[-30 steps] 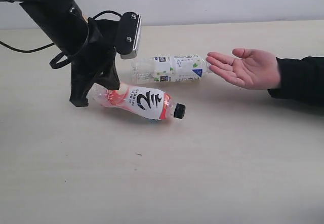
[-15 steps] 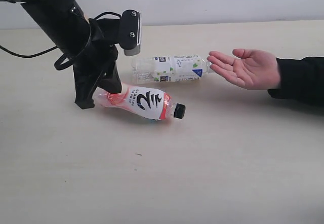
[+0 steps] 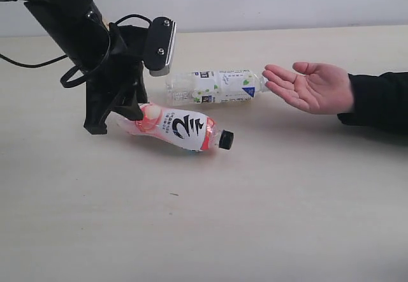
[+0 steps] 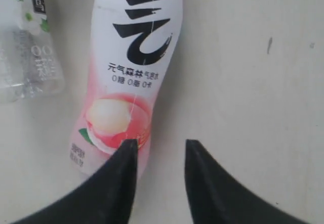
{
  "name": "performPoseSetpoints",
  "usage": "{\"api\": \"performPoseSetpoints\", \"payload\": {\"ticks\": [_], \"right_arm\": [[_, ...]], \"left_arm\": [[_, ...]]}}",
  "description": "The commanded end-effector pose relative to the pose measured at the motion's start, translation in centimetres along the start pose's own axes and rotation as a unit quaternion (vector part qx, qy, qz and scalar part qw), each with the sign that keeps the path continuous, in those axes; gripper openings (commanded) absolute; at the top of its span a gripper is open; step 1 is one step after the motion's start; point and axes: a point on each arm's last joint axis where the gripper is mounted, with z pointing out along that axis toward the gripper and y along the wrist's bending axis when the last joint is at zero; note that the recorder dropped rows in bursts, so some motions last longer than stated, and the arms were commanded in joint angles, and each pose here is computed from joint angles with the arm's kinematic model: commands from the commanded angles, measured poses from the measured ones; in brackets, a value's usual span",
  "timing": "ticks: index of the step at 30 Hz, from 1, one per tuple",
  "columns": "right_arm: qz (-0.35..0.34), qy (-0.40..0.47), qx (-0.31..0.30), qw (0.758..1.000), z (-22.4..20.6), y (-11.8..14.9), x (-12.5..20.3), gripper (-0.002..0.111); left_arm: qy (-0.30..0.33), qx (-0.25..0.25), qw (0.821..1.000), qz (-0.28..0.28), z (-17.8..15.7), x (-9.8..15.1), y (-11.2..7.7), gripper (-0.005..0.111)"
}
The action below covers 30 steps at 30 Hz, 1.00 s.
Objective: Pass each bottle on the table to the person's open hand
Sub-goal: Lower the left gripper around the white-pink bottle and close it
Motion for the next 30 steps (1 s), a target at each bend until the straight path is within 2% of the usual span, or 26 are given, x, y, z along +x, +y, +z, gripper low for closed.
{"api": "performPoseSetpoints", "payload": {"ticks": [1,5,8,11,16,24,30], "right_arm": [[-0.002,-0.003,0.003,1.0,0.0,0.0,0.1,0.0],[-0.002,-0.003,0.003,1.0,0.0,0.0,0.1,0.0],[-0.002,-0.003,0.003,1.0,0.0,0.0,0.1,0.0],[-0.002,-0.003,0.003,1.0,0.0,0.0,0.1,0.0],[-0.002,-0.003,0.003,1.0,0.0,0.0,0.1,0.0],[-0.002,-0.003,0.003,1.0,0.0,0.0,0.1,0.0],[-0.002,-0.003,0.003,1.0,0.0,0.0,0.1,0.0]], "left_arm": [[-0.019,-0.031,0.999,0.002,-0.4,-0.2,0.6,0.059],[-0.035,-0.05,0.998,-0.009,-0.4,-0.5,1.0,0.078],[-0.052,-0.063,0.996,-0.022,-0.2,-0.8,1.3,0.083],[-0.057,-0.058,0.996,-0.029,0.5,-0.9,1.4,0.084],[-0.049,-0.05,0.997,0.021,2.4,-0.7,1.6,0.084],[-0.035,-0.037,0.998,0.043,4.9,-0.3,1.8,0.084],[-0.032,-0.043,0.998,0.037,6.5,-0.1,2.0,0.084]]}}
